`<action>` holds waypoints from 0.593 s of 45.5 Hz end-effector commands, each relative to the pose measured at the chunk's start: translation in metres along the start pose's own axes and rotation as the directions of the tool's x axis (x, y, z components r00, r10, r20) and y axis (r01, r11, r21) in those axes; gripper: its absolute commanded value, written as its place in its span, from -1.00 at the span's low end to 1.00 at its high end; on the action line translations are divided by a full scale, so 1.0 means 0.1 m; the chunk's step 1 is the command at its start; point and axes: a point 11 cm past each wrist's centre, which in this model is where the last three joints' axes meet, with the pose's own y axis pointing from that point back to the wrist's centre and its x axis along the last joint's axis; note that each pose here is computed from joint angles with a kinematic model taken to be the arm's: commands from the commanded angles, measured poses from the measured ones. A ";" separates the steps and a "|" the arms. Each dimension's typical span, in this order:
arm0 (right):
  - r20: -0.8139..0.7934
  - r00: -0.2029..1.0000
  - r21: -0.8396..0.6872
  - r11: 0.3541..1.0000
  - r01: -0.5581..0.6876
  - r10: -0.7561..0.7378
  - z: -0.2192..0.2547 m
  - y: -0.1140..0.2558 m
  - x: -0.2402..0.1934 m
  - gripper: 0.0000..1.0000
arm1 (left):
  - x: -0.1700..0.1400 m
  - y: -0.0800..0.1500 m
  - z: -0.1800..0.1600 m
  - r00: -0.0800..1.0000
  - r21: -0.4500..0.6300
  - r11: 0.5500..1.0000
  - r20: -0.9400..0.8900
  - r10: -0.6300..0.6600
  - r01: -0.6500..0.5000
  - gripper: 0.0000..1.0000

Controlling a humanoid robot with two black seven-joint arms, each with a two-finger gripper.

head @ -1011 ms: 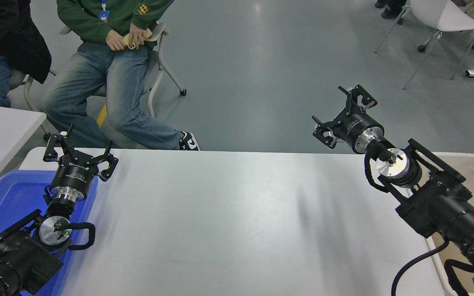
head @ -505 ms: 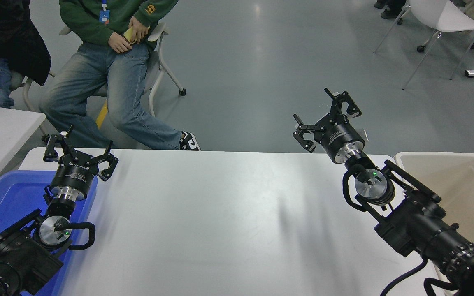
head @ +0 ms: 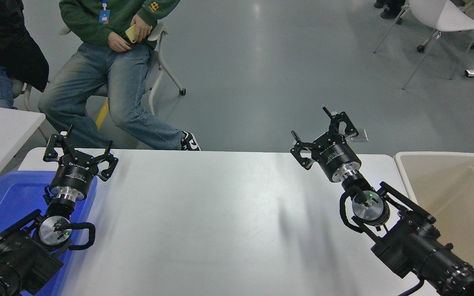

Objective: Clean the table surface

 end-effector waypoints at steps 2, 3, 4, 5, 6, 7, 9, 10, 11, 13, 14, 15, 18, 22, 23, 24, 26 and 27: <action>0.029 0.999 0.002 1.000 -0.031 0.031 0.08 0.08 0.13 0.99 | 0.00 0.00 0.00 1.000 0.001 1.000 -0.001 -0.001 0.001 1.00; 0.030 0.999 0.002 1.000 -0.030 0.030 0.08 0.08 0.12 0.99 | 0.00 0.00 0.00 1.000 0.000 1.000 0.000 -0.001 0.001 1.00; 0.030 0.999 0.002 1.000 -0.028 0.028 0.08 0.08 0.13 0.99 | 0.00 0.00 0.00 1.000 0.001 1.000 -0.001 -0.001 0.001 1.00; 0.030 0.999 0.003 1.000 -0.027 0.027 0.07 0.08 0.13 0.99 | 0.00 0.00 0.00 1.000 0.001 1.000 0.000 -0.001 0.001 1.00; 0.031 0.999 0.004 1.000 -0.027 0.027 0.07 0.08 0.13 0.99 | 0.00 0.00 0.00 1.000 0.001 1.000 0.000 -0.001 0.001 1.00; 0.030 0.999 0.007 1.000 -0.029 0.029 0.07 0.09 0.14 0.99 | 0.00 0.00 0.00 1.000 -0.001 1.000 0.000 0.001 -0.001 1.00; 0.032 0.999 0.015 1.000 -0.022 0.021 0.06 0.09 0.14 0.99 | 0.00 0.00 0.00 1.000 0.001 1.000 0.000 -0.001 0.001 1.00; 0.035 0.999 0.018 1.000 -0.015 0.014 0.05 0.09 0.13 0.99 | 0.00 0.00 0.00 1.000 0.000 1.000 0.000 -0.001 0.001 1.00; 0.037 0.999 0.022 1.000 -0.009 0.008 0.05 0.09 0.13 0.99 | 0.00 0.00 0.00 1.000 0.001 1.000 0.000 -0.001 0.001 1.00; 0.040 0.999 0.023 1.000 -0.002 0.001 0.06 0.10 0.13 0.99 | 0.00 0.00 0.00 1.000 0.001 1.000 0.000 -0.001 0.001 1.00; 0.042 0.999 0.022 1.000 0.001 -0.002 0.07 0.11 0.13 0.99 | 0.00 0.00 0.00 1.000 0.001 1.000 0.001 0.000 0.000 1.00; 0.045 0.999 0.020 1.000 0.002 -0.003 0.08 0.12 0.14 0.99 | 0.00 0.00 0.00 1.000 0.000 1.000 0.000 -0.001 0.001 1.00; 0.050 0.999 0.018 1.000 0.005 -0.006 0.09 0.15 0.17 0.99 | 0.00 0.00 0.01 1.000 0.001 1.000 0.002 0.000 0.000 1.00; 0.043 0.999 0.019 1.000 -0.018 0.017 0.09 0.17 0.25 0.99 | 0.00 0.00 0.00 1.000 0.001 1.000 0.000 -0.001 0.001 1.00; 0.041 0.999 0.019 1.000 -0.024 0.023 0.09 0.17 0.27 0.99 | 0.00 0.00 0.00 1.000 0.001 1.000 0.000 -0.001 0.001 1.00; 0.040 0.999 0.021 0.999 -0.024 0.023 0.08 0.17 0.27 0.99 | 0.00 0.00 0.00 1.000 0.001 1.000 0.000 -0.001 0.001 1.00; 0.039 0.999 0.021 0.999 -0.027 0.026 0.08 0.17 0.28 0.99 | 0.00 0.00 0.00 1.000 0.000 1.000 0.000 0.001 -0.001 1.00; 0.039 0.999 0.023 0.999 -0.026 0.025 0.07 0.17 0.28 0.99 | 0.00 0.00 0.00 1.000 0.001 1.000 0.001 0.000 0.000 1.00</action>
